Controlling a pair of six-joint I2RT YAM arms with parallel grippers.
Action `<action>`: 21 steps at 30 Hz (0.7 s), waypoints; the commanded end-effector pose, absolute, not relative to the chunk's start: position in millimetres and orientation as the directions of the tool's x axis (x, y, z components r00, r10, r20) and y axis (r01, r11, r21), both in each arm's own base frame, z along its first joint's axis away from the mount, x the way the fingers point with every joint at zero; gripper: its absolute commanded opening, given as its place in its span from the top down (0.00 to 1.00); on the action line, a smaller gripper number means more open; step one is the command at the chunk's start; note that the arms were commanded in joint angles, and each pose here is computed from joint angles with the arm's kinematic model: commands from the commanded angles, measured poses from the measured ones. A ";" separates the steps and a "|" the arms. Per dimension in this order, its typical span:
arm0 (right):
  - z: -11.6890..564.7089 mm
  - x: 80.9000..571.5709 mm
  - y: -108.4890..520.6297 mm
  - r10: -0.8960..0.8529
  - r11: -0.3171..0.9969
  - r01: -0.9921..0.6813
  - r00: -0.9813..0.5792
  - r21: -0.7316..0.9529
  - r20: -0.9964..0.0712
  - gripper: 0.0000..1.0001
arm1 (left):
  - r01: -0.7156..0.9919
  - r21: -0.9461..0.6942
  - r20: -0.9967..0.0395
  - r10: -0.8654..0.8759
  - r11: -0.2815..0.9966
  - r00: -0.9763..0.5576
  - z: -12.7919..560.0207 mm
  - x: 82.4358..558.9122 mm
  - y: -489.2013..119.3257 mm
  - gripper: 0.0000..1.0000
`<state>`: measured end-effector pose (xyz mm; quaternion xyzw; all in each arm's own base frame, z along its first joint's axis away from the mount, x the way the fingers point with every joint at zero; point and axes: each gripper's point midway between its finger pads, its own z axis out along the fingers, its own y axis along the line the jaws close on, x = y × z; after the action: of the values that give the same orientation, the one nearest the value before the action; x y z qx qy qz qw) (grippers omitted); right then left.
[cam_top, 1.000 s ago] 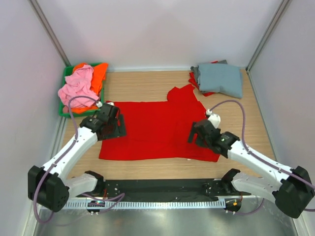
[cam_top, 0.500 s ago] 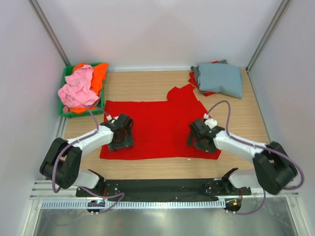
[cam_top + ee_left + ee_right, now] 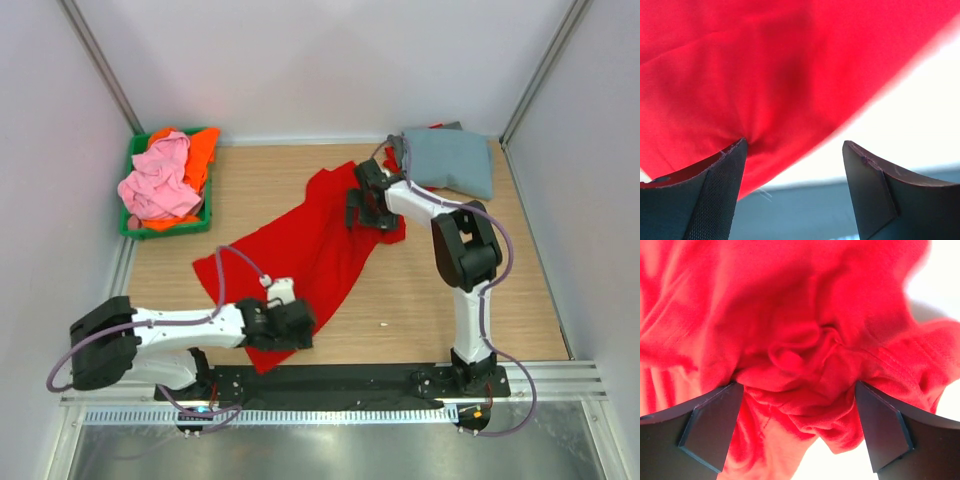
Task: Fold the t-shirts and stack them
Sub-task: Fold the tshirt
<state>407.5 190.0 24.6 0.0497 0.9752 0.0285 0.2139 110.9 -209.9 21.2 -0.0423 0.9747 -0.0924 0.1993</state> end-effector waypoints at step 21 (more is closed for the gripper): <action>156.1 418.2 181.2 0.108 0.972 -0.035 -0.813 0.233 -0.573 0.00 | 0.032 -0.283 -0.549 -0.135 0.959 -0.825 189.1 149.8 -226.0 0.11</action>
<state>430.2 169.9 140.9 -0.0232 0.9524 0.0385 0.3016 138.6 -292.9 218.2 -0.0247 0.9318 -0.2237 0.2848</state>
